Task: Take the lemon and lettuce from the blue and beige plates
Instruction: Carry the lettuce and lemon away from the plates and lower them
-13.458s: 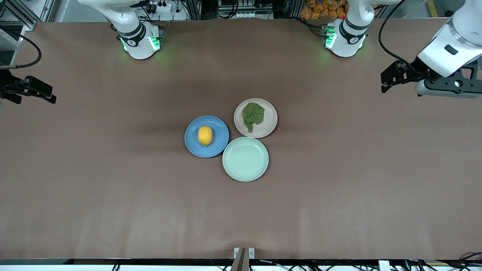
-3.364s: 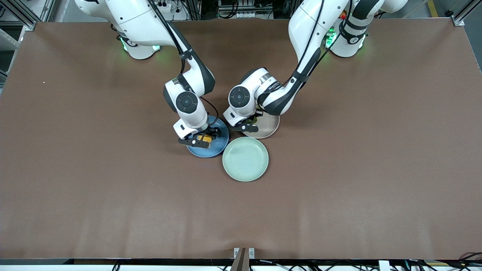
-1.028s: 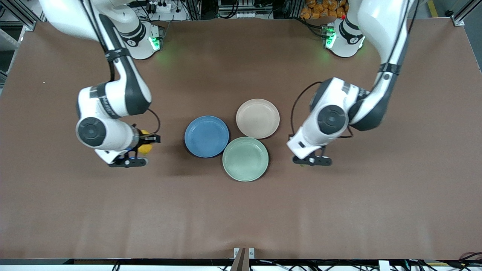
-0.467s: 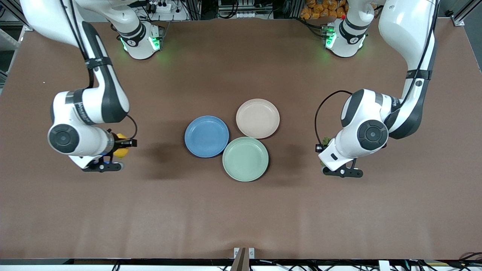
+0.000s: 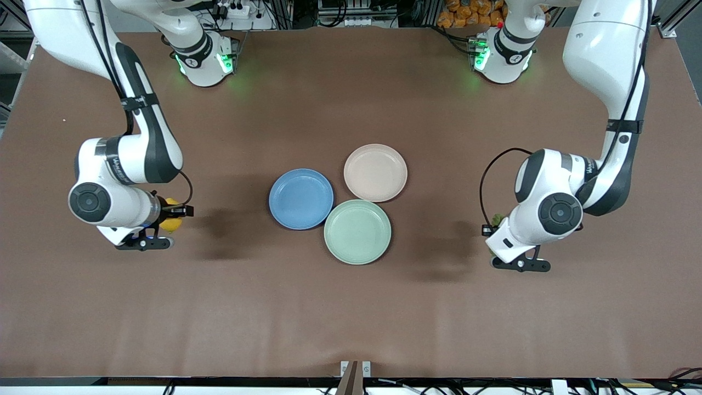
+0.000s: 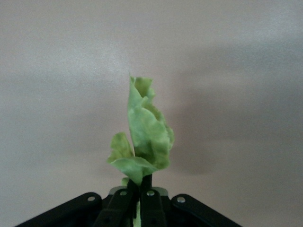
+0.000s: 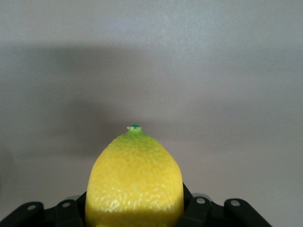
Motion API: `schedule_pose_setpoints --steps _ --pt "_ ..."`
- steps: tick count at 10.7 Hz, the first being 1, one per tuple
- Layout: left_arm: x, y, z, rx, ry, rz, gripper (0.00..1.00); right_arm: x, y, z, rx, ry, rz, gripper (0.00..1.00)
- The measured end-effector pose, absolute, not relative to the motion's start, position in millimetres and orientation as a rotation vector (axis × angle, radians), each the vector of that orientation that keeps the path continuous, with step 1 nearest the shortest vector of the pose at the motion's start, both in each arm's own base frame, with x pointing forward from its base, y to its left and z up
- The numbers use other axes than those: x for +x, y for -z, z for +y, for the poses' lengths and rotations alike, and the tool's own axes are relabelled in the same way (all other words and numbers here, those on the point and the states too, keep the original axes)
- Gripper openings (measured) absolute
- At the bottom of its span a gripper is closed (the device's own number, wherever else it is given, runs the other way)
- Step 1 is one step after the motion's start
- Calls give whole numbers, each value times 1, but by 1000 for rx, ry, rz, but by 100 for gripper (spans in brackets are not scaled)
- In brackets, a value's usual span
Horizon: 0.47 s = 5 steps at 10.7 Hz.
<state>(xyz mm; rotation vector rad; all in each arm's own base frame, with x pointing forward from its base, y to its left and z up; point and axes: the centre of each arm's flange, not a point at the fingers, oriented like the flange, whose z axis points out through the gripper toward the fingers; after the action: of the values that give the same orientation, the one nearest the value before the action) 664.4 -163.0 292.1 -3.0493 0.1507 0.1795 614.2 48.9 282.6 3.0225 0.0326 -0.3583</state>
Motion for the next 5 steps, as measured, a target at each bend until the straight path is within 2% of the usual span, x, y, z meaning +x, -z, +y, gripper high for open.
schedule_pose_setpoints --steps 5 --pt "676 -273 -117 -3062 -190 133 4 613 -257 24 3044 267 55 59"
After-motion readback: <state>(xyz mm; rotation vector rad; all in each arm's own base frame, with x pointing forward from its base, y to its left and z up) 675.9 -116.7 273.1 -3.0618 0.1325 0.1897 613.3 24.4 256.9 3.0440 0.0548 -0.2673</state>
